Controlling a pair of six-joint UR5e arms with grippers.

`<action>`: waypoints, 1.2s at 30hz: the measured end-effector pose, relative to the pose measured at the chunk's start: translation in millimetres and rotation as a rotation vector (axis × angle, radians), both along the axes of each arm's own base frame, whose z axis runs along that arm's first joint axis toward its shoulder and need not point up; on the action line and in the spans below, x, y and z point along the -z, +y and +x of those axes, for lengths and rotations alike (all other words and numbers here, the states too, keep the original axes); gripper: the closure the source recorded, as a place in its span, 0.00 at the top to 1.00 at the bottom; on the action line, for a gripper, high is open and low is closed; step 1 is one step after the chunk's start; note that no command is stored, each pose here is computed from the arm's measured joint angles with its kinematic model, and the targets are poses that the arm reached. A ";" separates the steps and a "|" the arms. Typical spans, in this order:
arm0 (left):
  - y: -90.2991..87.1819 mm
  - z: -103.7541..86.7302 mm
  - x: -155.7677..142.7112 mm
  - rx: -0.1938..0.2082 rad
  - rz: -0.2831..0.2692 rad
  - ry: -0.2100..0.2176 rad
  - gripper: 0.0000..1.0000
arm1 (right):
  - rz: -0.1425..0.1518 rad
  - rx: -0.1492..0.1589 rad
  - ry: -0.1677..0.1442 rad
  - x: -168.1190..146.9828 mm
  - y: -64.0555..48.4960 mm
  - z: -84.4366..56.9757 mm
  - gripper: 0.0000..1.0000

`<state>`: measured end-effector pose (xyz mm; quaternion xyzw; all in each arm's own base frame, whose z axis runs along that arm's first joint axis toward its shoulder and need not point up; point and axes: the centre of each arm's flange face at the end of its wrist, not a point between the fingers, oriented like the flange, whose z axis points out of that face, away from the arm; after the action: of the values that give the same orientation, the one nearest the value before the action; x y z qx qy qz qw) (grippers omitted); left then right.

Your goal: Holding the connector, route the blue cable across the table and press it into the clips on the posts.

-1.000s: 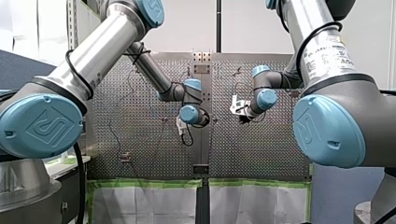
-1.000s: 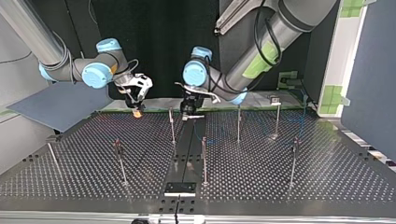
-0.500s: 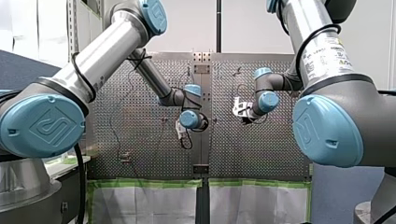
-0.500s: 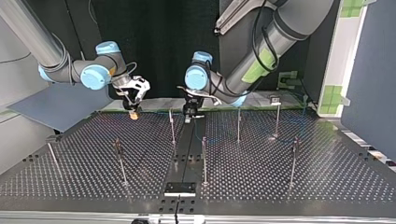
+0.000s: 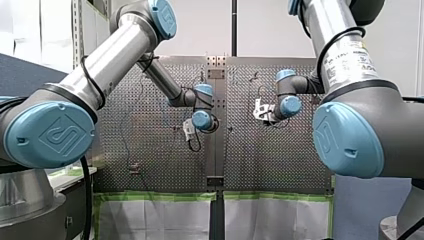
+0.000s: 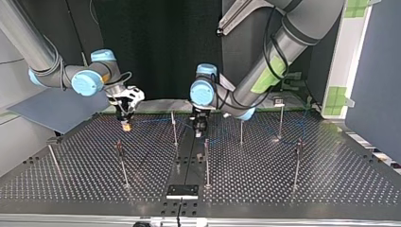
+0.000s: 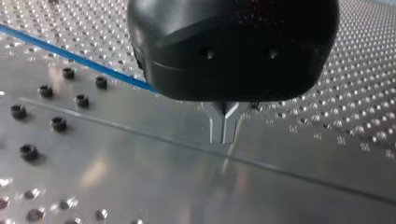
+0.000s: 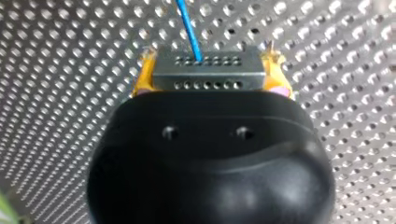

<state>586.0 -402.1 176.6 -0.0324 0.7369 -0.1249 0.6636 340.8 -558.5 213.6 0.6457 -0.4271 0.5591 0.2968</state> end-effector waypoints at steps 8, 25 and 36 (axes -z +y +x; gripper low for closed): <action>8.0 -0.1 1.2 -0.049 0.046 0.019 0.00 | -0.031 -0.028 -0.011 -1.2 -9.3 -5.9 0.00; 0.4 -12.8 5.9 -0.005 0.069 0.078 1.00 | -0.032 -0.040 -0.009 0.9 -9.8 -4.7 0.00; -19.5 -45.9 10.9 -0.018 0.131 0.153 1.00 | -0.030 -0.032 -0.008 3.2 -12.7 -8.8 0.00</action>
<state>540.1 -421.6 165.6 -0.0049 0.7916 -0.0678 0.6072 332.0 -571.2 210.4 0.6457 -0.4094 0.5728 0.2955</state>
